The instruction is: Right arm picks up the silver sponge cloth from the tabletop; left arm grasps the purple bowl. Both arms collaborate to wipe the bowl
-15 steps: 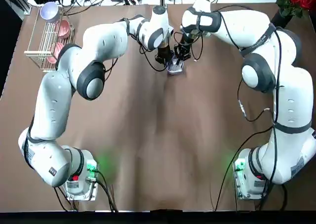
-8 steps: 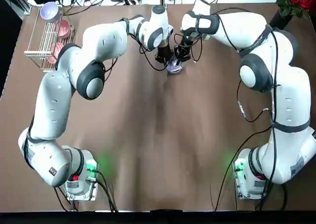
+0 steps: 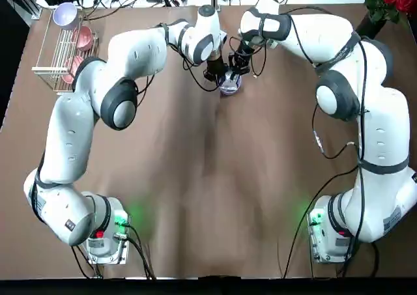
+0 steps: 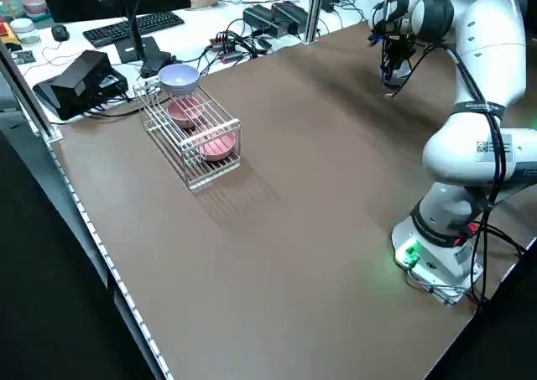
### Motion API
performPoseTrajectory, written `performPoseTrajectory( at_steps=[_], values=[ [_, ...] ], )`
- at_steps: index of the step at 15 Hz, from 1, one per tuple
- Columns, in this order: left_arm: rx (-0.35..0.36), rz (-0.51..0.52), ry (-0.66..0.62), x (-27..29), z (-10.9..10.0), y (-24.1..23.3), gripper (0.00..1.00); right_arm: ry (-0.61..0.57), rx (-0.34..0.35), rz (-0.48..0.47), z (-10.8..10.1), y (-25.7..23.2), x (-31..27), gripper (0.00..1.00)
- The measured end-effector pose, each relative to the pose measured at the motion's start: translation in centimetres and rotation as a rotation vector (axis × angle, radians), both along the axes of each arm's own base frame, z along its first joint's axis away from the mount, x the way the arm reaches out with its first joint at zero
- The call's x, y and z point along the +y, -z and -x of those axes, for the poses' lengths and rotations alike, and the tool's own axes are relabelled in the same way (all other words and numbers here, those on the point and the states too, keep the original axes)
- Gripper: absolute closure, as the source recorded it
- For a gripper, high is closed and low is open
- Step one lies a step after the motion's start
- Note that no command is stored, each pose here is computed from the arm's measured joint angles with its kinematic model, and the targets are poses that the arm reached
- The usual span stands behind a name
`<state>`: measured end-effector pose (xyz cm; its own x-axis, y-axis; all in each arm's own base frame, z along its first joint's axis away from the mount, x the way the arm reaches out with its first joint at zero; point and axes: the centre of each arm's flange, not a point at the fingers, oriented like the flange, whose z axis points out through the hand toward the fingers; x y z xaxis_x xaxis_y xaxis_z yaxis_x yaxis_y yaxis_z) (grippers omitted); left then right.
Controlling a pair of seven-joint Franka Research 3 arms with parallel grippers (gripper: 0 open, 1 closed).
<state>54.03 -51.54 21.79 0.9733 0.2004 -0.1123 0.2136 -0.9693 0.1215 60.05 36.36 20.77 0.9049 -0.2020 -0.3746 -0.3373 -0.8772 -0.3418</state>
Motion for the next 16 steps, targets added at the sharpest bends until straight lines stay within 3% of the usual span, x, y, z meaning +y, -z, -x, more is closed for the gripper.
performPoseTrajectory(
  at_steps=[9, 16],
  values=[
    [0.0, 0.001, -0.001, 0.0, 0.0, 0.0, 0.96, -0.045, 0.022, 0.003, 0.8, 2.5, 0.3, 0.98],
    [0.005, 0.004, 0.004, -0.3, 0.3, 0.1, 0.96, -0.092, 0.098, -0.002, 1.4, 2.4, 0.2, 0.98]
  ],
)
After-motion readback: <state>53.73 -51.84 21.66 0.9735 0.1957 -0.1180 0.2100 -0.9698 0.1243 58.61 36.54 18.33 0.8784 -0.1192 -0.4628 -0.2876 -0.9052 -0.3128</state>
